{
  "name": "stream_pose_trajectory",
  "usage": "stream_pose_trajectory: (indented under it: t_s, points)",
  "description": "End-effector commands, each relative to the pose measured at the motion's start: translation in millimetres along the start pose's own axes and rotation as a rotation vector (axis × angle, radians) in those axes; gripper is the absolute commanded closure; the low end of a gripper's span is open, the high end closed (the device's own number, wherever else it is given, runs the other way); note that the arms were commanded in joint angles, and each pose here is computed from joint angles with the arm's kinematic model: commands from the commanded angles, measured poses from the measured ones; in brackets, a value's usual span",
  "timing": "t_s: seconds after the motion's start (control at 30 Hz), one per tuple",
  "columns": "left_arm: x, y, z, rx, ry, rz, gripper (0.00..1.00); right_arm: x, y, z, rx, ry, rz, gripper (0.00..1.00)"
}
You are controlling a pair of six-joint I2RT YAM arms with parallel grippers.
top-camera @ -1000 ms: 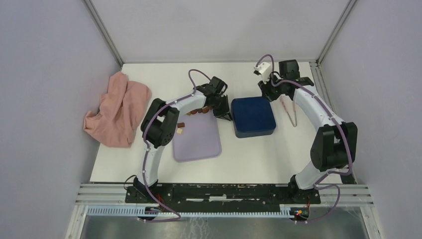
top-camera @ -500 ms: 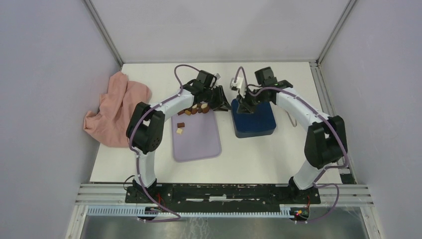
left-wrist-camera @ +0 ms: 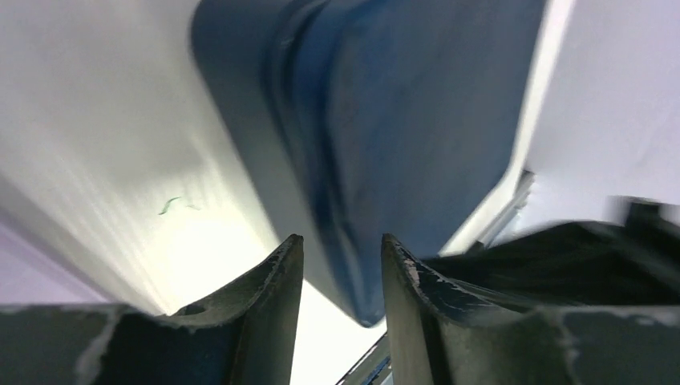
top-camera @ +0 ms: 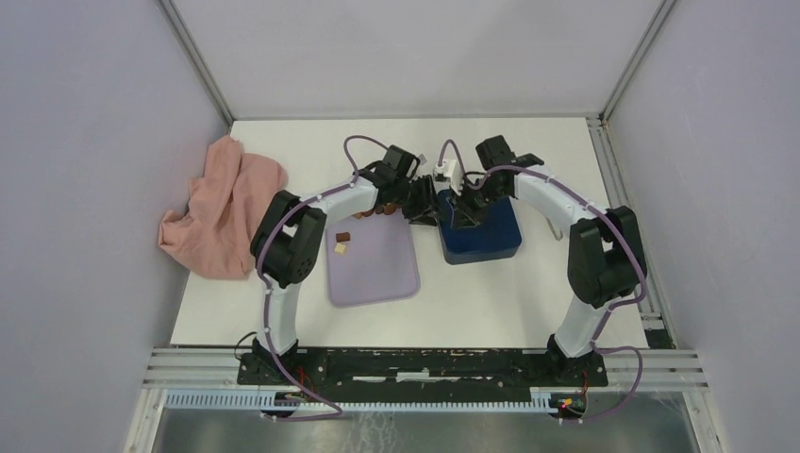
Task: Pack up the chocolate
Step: Adjust the box lid on the packing box.
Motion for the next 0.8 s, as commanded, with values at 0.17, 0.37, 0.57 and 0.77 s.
stream_pose_trajectory:
  t_s: [0.17,0.37,0.57,0.77]
  points:
    - [34.9,-5.0,-16.3,0.039,-0.016,0.160,0.60,-58.6,77.6,110.0,-0.197,0.153,-0.306,0.80]
    - [42.9,-16.7,-22.1,0.072,0.014,0.140,0.78,-75.3,67.2,108.2,-0.180,0.093,-0.344,0.82]
    - [57.8,-17.6,-33.7,0.089,0.043,0.125,0.83,-72.3,-13.8,29.7,0.012,-0.081,-0.239,0.87]
    - [69.6,-24.5,-44.6,0.119,0.056,0.102,0.84,-66.1,-57.6,-18.8,0.200,-0.142,-0.227,0.89]
Point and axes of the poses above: each gripper's point midway between its finger pads, its own y axis back along the fingers, its own x axis along the line the jaws close on, z = x × y, the point moved 4 cm from there along y, back along the fingers, and after that the axes turned 3 degrees about y, right-handed, at the moved point
